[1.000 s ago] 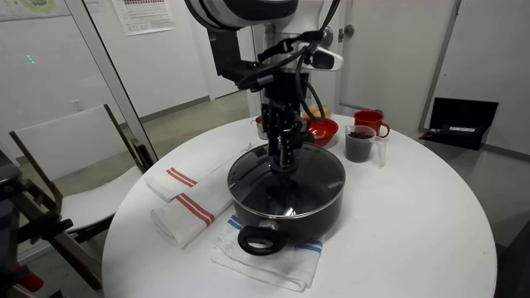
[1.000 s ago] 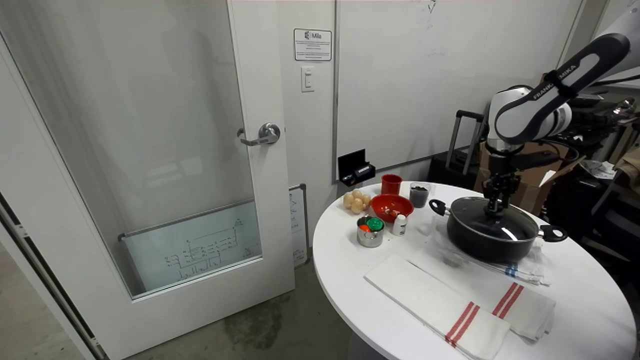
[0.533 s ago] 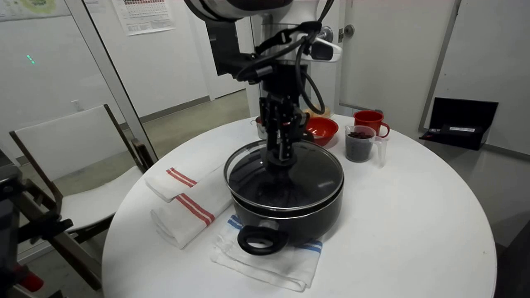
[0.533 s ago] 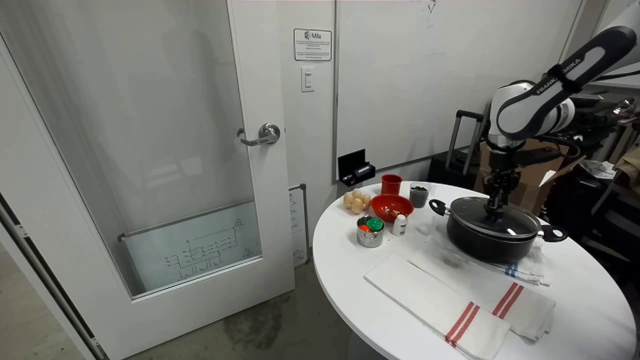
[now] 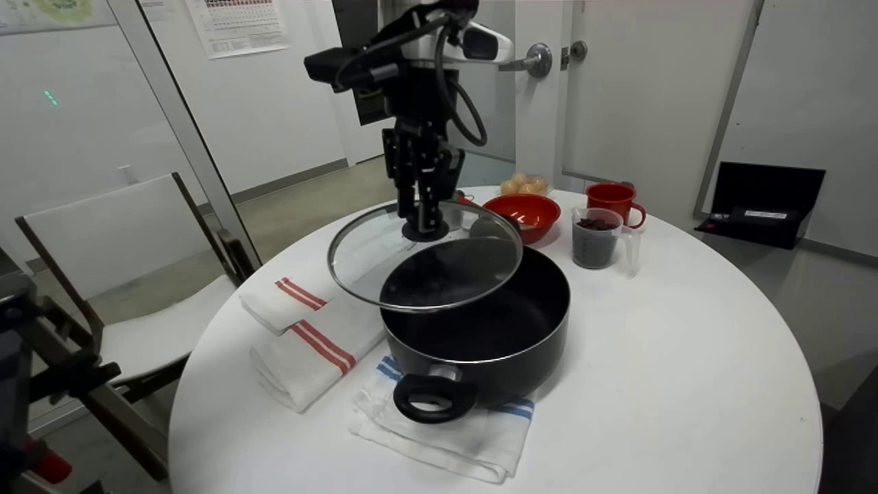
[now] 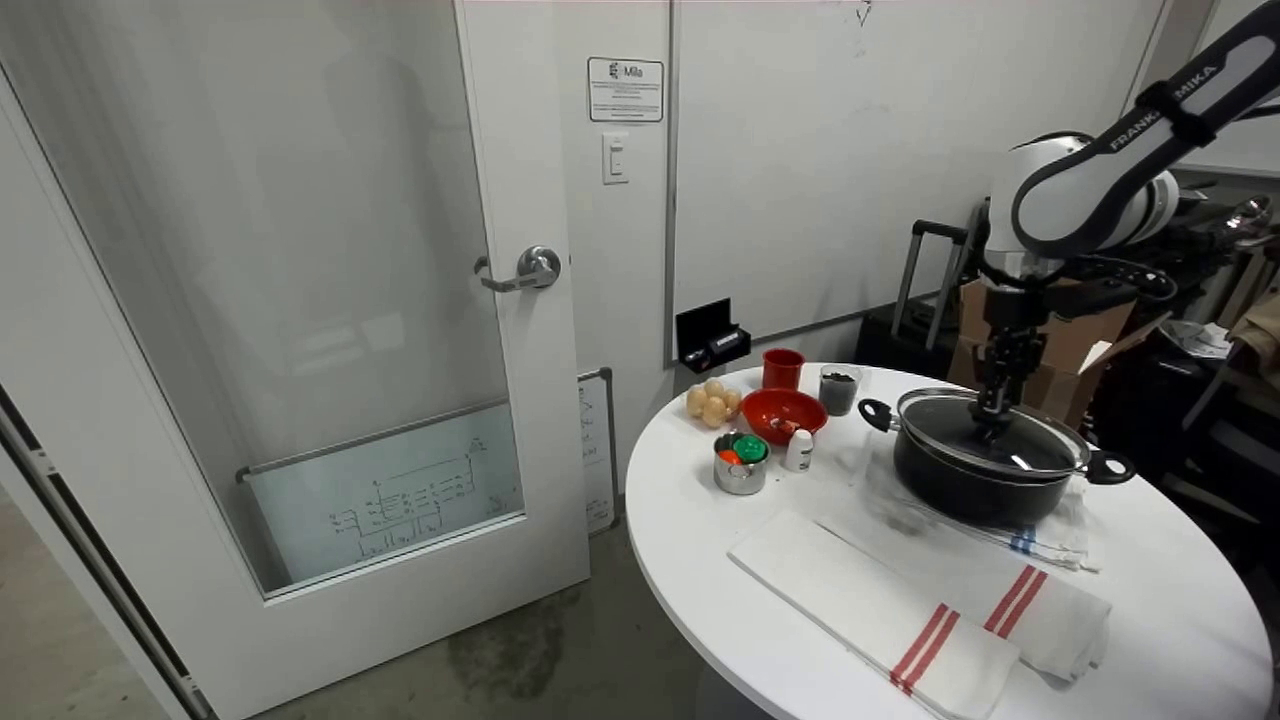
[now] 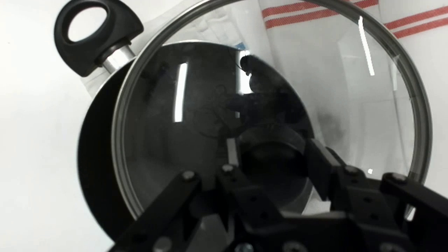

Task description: Remove the lid from the pot

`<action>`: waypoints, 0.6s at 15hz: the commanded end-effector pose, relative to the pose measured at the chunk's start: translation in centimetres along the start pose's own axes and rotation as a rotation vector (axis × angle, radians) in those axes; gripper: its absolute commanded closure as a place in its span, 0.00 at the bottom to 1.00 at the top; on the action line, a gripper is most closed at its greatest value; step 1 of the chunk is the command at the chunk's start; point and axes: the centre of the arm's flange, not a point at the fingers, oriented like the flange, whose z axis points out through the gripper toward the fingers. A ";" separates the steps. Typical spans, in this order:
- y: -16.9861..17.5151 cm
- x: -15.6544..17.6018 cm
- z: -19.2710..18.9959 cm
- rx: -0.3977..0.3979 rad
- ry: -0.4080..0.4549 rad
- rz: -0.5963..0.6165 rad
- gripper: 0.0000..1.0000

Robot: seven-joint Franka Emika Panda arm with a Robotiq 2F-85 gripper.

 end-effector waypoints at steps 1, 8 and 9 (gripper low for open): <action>-3.2 -2.7 -2.4 0.010 0.015 -0.081 0.76; -13.3 -2.6 -3.1 -0.046 0.011 -0.247 0.76; -14.6 -2.7 -2.9 -0.053 0.008 -0.269 0.76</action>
